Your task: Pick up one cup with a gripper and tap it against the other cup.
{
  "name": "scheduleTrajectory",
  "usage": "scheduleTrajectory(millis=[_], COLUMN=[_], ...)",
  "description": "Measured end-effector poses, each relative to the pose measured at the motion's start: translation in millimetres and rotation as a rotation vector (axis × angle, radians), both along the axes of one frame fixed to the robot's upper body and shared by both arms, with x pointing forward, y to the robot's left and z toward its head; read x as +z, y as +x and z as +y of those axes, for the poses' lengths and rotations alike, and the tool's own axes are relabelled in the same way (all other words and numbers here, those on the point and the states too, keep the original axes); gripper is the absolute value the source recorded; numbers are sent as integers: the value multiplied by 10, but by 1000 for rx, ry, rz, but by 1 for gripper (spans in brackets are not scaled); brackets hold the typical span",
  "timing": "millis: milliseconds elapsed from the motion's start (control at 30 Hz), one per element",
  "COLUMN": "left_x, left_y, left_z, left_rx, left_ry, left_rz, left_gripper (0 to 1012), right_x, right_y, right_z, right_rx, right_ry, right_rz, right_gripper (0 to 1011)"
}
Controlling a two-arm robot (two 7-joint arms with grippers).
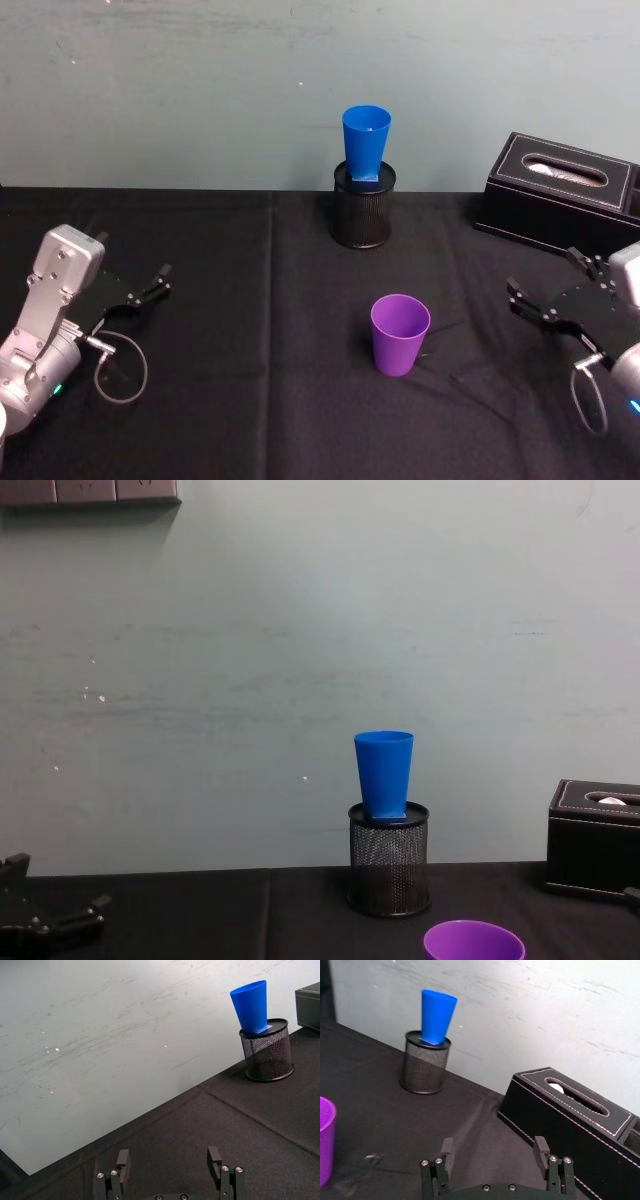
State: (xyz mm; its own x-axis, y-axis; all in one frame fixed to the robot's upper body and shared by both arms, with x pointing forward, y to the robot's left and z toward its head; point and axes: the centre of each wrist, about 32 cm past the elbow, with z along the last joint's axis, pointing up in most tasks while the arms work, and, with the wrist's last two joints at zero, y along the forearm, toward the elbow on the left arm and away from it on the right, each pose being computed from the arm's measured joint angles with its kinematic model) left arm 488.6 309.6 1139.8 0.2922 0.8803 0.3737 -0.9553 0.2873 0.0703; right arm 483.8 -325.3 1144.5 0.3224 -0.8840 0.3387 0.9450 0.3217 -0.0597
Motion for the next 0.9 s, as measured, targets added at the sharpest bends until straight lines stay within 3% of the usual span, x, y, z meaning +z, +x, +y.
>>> scheduleTrajectory(millis=[267, 400, 567, 700, 900], left_x=[0, 0, 0, 0, 0], left_y=[0, 0, 0, 0, 0], left_z=[0, 0, 0, 0, 0], left_rx=[0, 0, 0, 0, 0], left_ry=[0, 0, 0, 0, 0], left_rz=[0, 0, 0, 0, 0], left_gripper=[1011, 1011, 1011, 1011, 1012], right_x=[78, 98, 68, 29, -38], right_y=[-161, -260, -344, -372, -369], right_z=[-261, -420, -523, -543, -454], right_rx=[128, 244, 355, 422, 480], right_ry=[43, 51, 67, 93, 133], right_rz=[51, 91, 100, 125, 172], right_gripper=[1000, 1000, 1000, 1000, 1000])
